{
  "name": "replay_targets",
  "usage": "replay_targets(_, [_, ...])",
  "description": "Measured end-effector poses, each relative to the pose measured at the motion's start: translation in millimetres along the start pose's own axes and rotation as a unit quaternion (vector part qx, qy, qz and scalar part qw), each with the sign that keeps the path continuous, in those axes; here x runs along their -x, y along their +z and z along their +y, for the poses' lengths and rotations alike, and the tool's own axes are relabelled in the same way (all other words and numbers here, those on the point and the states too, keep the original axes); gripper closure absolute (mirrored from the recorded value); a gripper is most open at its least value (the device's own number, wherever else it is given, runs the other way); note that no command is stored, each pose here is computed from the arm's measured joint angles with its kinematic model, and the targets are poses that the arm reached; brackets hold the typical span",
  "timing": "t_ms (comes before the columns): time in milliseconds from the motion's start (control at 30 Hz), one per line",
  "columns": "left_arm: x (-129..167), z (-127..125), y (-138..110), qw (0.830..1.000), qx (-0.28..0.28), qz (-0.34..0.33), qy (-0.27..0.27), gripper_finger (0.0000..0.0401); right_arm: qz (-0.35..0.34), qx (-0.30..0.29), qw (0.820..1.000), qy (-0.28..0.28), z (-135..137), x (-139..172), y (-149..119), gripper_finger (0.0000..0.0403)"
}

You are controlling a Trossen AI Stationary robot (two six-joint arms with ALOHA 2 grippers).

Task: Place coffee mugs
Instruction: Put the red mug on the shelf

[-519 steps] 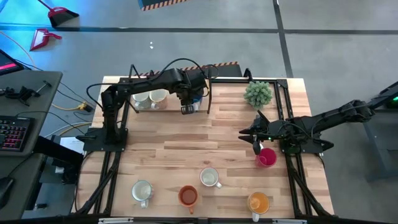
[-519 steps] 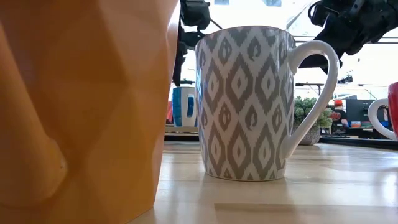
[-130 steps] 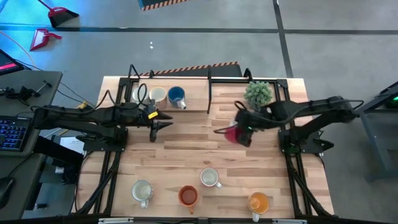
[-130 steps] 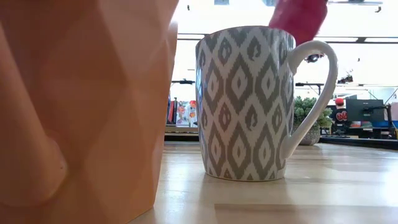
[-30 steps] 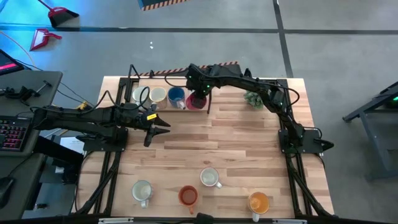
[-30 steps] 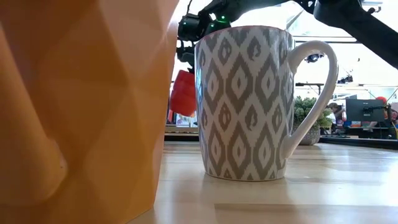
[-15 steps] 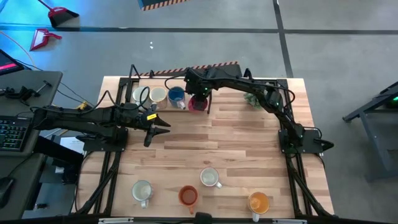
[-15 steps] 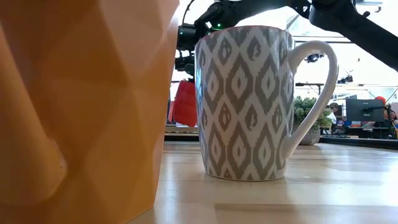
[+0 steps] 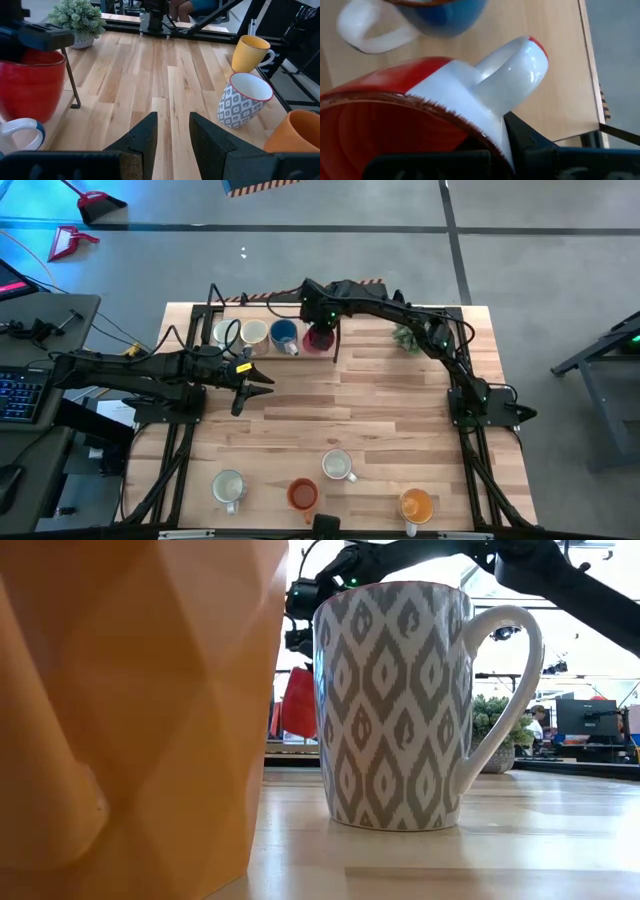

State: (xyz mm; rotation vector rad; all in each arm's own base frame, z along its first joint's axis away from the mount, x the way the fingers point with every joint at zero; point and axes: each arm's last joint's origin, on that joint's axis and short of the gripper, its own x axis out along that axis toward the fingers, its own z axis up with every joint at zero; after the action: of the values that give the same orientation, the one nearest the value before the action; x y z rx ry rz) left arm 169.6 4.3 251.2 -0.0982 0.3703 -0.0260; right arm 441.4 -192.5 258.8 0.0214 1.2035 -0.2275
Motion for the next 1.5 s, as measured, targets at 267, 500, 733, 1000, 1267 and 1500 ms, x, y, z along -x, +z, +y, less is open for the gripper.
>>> replay_targets(267, [0.0,0.0,-0.1,1.000,0.000,0.000,0.000,0.0300,0.015,0.001,1.000,0.003,0.9,0.0,-2.8,0.0403])
replay_targets(500, [0.0,0.0,0.0,1.000,0.005,0.000,0.000,0.0300,0.018,0.004,1.000,0.004,1.0,0.1,-3.4,0.0403])
replay_targets(733, [0.0,0.0,0.0,1.000,0.008,0.000,0.000,0.0300,0.017,0.004,1.000,0.004,1.1,0.2,-3.2,0.0403])
replay_targets(1000, [0.0,0.0,-0.1,1.000,0.008,0.000,0.000,0.0300,0.016,0.006,1.000,0.004,0.9,0.2,-3.2,0.0403])
replay_targets(1267, [0.0,-0.1,0.2,1.000,0.008,-0.001,0.000,0.0300,0.013,0.006,1.000,0.003,0.6,-3.8,-2.0,0.0403])
replay_targets(1500, [0.0,-0.1,0.7,1.000,0.008,-0.004,0.000,0.0300,0.016,0.007,1.000,0.004,0.2,-8.9,-2.0,0.0403])
